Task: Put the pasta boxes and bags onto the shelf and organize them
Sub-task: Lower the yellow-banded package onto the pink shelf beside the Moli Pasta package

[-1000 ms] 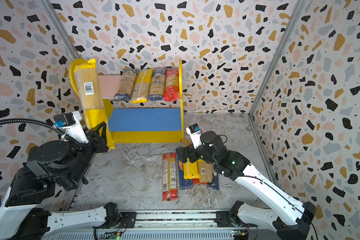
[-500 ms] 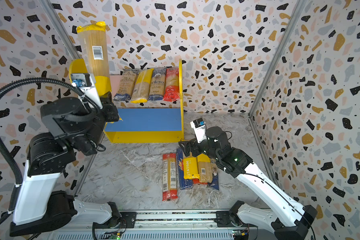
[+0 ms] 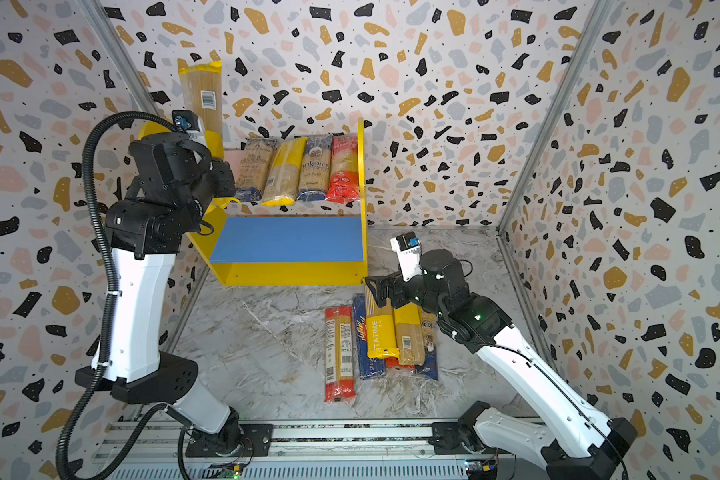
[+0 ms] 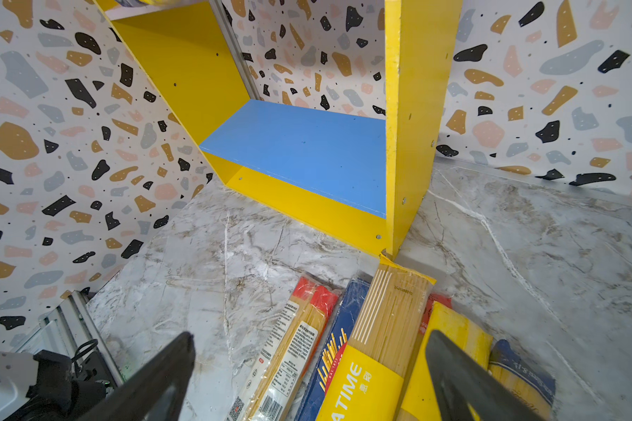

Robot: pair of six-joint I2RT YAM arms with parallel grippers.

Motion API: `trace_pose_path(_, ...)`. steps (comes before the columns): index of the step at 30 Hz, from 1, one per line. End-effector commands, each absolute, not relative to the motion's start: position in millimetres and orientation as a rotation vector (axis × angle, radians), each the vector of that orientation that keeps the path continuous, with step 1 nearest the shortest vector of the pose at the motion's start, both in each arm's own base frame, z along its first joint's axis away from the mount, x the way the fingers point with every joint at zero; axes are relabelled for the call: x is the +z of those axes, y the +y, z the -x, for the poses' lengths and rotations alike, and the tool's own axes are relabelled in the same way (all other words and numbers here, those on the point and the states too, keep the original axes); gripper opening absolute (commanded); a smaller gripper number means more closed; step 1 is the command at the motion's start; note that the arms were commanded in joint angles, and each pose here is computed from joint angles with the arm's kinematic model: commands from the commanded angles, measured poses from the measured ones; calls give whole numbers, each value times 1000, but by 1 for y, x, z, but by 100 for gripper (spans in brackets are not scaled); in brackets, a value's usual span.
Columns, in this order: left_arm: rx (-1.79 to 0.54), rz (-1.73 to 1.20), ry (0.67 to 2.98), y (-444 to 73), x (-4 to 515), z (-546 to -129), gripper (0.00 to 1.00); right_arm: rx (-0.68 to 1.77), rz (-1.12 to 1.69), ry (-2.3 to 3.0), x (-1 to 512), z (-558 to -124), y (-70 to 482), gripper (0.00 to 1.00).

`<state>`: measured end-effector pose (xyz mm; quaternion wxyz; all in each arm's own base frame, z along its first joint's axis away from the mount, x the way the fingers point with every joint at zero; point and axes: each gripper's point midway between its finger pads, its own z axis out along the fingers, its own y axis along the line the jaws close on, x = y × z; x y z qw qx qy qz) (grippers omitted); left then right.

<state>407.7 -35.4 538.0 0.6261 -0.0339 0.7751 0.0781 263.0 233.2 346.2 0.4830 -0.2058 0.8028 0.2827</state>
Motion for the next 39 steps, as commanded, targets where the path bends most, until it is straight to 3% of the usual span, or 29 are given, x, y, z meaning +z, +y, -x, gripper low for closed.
trace_pose_path(1, 60, 92, 1473, -23, 629, -378, 0, 686, 481, 1922, 367, -260, 226, 99)
trace_pose_path(9, 46, 65, 1522, 12, 606, -415, 0, 694, 451, 1962, 362, -267, 230, 99)
trace_pose_path(16, 4, 21, 1597, 12, 575, -451, 0, 697, 433, 1990, 355, -274, 236, 99)
trace_pose_path(31, -41, 14, 1671, 8, 540, -479, 0, 668, 441, 2023, 342, -285, 242, 99)
trace_pose_path(34, -59, 19, 1668, 7, 538, -481, 18, 668, 443, 2025, 341, -286, 243, 99)
trace_pose_path(39, -67, 9, 1679, 5, 529, -488, 37, 671, 443, 2025, 341, -286, 243, 99)
